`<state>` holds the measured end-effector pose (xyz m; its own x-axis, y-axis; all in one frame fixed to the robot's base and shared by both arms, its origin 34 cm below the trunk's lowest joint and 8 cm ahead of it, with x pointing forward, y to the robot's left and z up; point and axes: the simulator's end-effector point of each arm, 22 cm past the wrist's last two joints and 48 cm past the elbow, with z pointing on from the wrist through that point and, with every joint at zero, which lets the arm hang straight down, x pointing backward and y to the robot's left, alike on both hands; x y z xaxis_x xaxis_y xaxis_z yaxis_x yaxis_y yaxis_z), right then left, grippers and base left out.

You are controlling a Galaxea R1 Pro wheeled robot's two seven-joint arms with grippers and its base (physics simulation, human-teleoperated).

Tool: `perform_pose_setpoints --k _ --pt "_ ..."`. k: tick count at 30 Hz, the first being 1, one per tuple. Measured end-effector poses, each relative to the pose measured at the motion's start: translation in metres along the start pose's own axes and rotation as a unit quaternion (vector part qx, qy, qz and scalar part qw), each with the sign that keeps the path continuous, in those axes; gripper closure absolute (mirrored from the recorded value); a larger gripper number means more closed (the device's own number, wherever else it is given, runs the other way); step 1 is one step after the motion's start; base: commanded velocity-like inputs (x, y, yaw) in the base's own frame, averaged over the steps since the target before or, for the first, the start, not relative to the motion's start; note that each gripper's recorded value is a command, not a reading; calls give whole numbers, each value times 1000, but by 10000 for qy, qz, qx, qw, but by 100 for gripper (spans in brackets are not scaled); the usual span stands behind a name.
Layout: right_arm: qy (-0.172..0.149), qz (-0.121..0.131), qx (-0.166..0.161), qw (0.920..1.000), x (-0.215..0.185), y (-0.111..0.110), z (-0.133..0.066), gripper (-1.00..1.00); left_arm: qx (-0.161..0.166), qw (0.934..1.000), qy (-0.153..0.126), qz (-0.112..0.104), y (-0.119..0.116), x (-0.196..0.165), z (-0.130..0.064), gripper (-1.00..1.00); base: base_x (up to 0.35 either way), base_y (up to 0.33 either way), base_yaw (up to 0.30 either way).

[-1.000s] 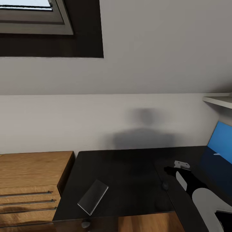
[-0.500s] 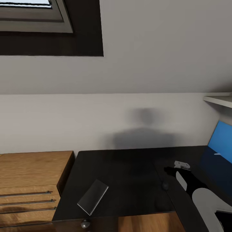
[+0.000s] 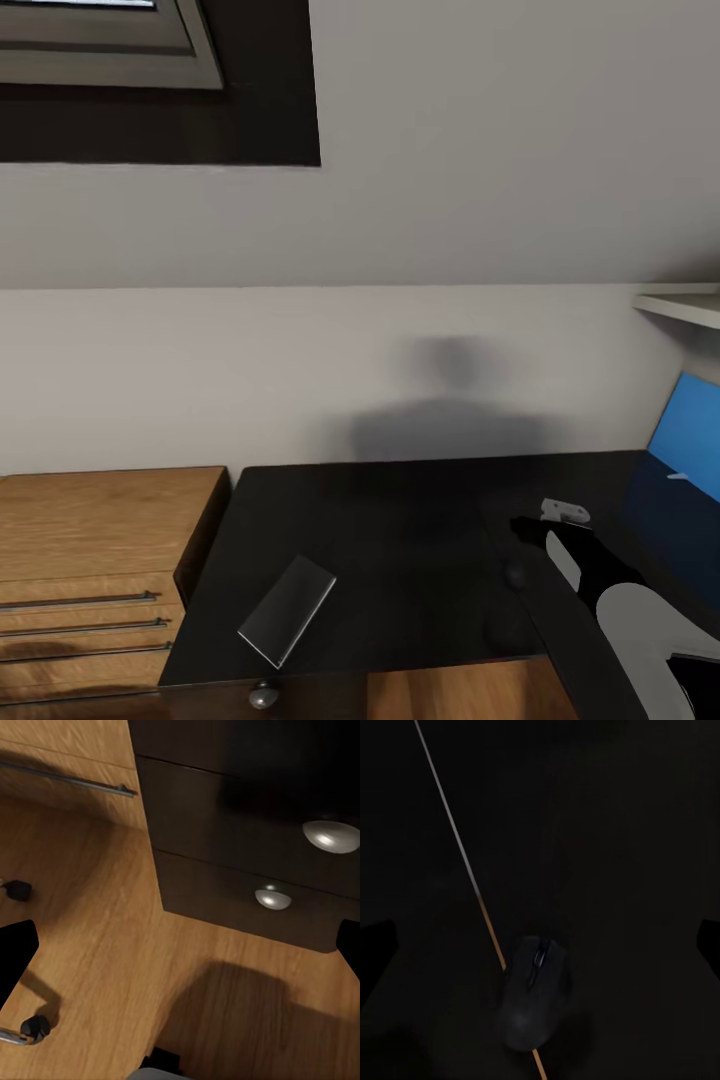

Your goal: In the bedroom, organize the workspace by keeping the computer under the desk, ensuring the monitor is on the desk, placing the keyboard on the desk next to the monitor, placing the mouse on the desk next to the keyboard, moving the folder from the swivel chair onto the desk next to the mouse, stacking the notebook on top of the folder with the pen on top of the notebook, and positioning the swivel chair next to the desk.

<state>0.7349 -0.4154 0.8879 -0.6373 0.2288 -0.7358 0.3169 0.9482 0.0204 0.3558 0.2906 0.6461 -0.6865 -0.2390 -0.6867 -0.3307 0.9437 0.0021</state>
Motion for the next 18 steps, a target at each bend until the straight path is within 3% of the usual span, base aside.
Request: perform_pose_setpoints --k 9,14,18 --pt "-4 -6 2 10000 5 1 8 -100 -26 10000 -9 -32 1 4 8 -100 0 0 0" --pt "0 -2 4 10000 8 1 12 -100 -158 9994 -196 -224 6 -1 13 -100 0 0 0" --pt "0 -9 5 10000 10 1 16 -100 -174 9993 -228 -247 6 -1 16 -100 0 0 0"
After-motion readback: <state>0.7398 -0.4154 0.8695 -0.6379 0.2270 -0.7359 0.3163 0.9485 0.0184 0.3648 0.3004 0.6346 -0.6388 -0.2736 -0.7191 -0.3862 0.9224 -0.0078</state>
